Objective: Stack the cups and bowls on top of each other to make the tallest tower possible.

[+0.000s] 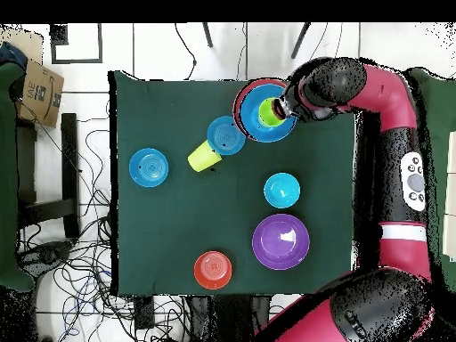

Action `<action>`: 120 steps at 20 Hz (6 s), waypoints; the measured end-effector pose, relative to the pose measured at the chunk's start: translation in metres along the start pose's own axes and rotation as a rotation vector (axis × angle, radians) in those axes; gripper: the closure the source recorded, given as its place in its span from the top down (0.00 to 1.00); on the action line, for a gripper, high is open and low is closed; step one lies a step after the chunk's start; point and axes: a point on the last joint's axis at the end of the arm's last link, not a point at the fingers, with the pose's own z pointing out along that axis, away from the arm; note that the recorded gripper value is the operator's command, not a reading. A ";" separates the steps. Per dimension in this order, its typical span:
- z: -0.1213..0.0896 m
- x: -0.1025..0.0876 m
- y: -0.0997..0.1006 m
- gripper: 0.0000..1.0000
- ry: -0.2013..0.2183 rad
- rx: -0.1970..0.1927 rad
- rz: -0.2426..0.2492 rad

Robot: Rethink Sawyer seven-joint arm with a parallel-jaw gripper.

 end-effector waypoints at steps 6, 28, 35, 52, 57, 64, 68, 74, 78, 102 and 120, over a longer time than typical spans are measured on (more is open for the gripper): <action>0.001 -0.001 -0.003 0.00 -0.015 0.016 0.001; 0.007 0.001 -0.005 0.00 -0.012 0.038 -0.002; 0.011 0.000 -0.002 0.00 -0.004 0.040 -0.007; 0.016 -0.005 0.004 1.00 0.006 0.045 -0.021; 0.018 -0.008 0.008 1.00 0.009 0.047 -0.028; 0.020 -0.014 0.015 1.00 0.012 0.046 -0.039; 0.023 -0.020 0.023 1.00 0.015 0.045 -0.050; 0.021 -0.026 0.028 1.00 0.031 0.041 -0.055; 0.015 -0.028 0.029 1.00 0.051 0.037 -0.051; -0.064 -0.018 -0.006 1.00 0.114 0.089 0.023; -0.147 0.061 -0.017 1.00 0.346 -0.126 -0.131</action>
